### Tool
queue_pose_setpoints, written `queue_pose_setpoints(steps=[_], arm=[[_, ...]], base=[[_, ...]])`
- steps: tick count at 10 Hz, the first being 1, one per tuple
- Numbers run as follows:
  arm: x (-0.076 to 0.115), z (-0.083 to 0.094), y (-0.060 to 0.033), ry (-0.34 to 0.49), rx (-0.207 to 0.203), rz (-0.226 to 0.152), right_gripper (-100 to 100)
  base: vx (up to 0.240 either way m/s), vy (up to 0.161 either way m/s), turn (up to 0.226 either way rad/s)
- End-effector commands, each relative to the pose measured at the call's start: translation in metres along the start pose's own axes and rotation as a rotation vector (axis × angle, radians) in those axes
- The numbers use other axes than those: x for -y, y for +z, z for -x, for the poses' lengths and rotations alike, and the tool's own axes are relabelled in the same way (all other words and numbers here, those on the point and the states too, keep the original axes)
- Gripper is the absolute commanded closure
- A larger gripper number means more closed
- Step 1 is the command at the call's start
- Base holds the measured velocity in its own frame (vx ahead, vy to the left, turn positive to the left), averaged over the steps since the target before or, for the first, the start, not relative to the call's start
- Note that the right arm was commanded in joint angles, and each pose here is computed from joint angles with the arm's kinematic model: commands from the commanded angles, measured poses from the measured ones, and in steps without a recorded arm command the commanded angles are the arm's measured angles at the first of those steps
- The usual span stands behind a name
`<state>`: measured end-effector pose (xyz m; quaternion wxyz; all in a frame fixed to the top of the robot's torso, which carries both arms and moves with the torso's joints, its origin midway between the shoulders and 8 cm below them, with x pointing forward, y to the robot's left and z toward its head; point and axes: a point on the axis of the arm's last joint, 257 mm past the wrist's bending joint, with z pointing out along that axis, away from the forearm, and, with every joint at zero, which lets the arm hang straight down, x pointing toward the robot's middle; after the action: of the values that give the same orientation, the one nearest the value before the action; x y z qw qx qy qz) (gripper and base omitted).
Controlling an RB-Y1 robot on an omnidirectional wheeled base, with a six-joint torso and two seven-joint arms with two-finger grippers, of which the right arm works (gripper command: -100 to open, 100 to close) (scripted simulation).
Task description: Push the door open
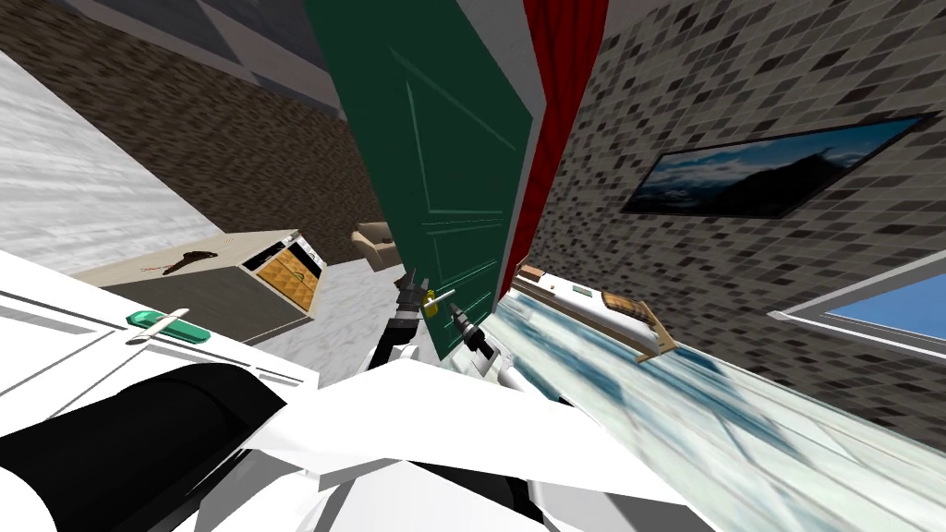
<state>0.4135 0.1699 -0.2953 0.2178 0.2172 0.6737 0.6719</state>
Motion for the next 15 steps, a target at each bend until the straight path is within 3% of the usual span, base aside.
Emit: queue_pose_setpoints(steps=[1, 5, 9, 10, 11, 15], arm=[[0.0, 0.0, 0.0, 0.0, 0.0, 0.0, -100], [0.004, 0.011, -0.0015, -0.013, 0.019, -0.013, -100], [-0.002, 0.008, 0.0069, -0.002, 0.026, -0.001, -100], [-0.001, 0.008, 0.0049, -0.005, 0.025, -0.004, -100], [-0.001, 0.008, 0.0049, -0.005, 0.025, -0.004, 100], [-0.001, 0.008, 0.0049, -0.005, 0.025, -0.004, 100]], base=[[-0.1, -0.029, -0.02], [0.087, 0.115, 0.027], [0.111, 0.158, 0.024], [0.052, 0.053, 0.001], [-0.008, -0.005, -0.004], [-0.013, -0.015, 0.001]])
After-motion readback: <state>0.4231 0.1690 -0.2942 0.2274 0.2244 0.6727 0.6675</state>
